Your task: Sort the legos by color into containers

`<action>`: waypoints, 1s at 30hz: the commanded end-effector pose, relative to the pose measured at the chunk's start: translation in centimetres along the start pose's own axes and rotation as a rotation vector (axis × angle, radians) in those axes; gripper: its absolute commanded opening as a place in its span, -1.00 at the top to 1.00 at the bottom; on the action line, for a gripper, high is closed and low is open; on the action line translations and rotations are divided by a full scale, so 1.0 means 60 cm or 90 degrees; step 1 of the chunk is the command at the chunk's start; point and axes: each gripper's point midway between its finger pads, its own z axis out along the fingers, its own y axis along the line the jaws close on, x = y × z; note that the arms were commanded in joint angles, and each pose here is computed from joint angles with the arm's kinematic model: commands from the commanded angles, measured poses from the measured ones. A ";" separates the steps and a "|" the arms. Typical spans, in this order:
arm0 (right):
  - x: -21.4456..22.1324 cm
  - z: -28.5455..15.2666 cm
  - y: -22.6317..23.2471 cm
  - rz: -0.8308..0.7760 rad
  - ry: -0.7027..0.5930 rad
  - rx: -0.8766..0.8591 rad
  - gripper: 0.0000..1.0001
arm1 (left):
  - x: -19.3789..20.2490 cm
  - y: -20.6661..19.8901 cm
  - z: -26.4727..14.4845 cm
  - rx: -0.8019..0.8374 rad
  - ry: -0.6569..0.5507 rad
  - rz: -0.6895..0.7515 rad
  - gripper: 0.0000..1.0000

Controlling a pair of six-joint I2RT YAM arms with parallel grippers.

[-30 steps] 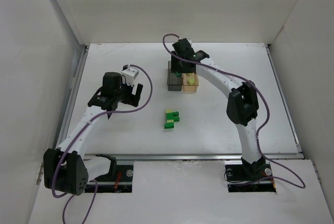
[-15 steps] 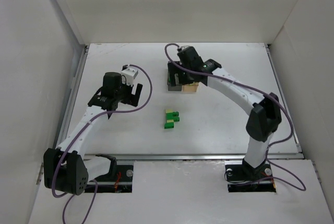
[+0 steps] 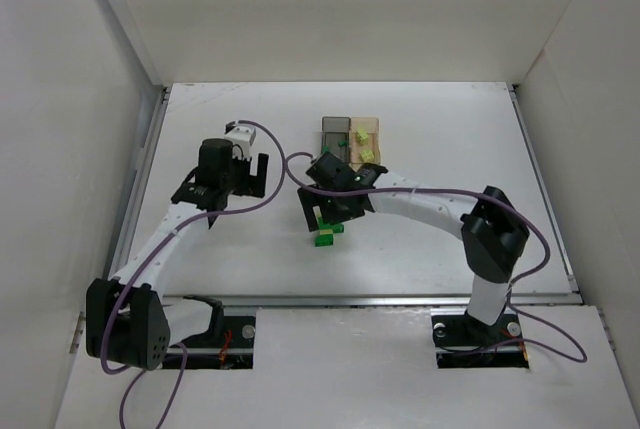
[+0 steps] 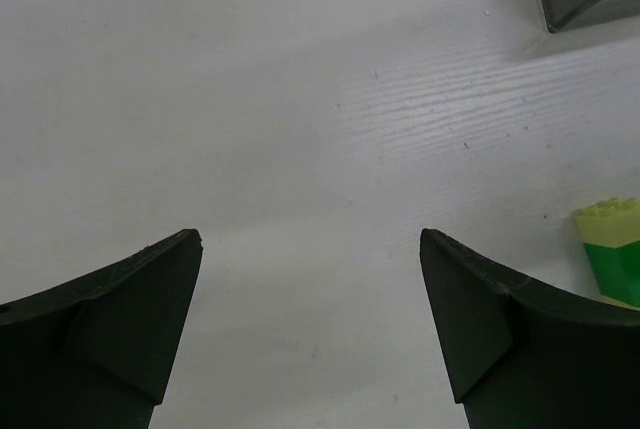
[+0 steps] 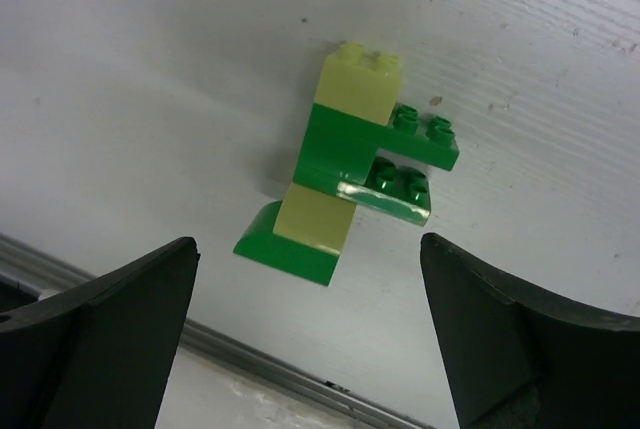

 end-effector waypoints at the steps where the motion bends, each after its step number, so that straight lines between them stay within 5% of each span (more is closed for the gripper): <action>1: -0.048 0.014 0.015 0.035 -0.052 0.007 -0.92 | -0.009 -0.002 0.005 -0.010 -0.024 0.006 -0.78; 6: -0.058 0.043 -0.001 0.033 -0.055 0.059 -0.75 | -0.016 -0.003 -0.005 -0.010 -0.035 0.000 -0.78; 15: -0.045 0.067 -0.016 0.037 -0.028 0.100 -0.02 | -0.008 -0.002 -0.019 -0.010 -0.037 0.007 -0.78; 30: -0.029 0.081 -0.018 0.060 0.000 0.112 -0.15 | -0.005 0.002 -0.026 -0.017 -0.044 0.012 -0.80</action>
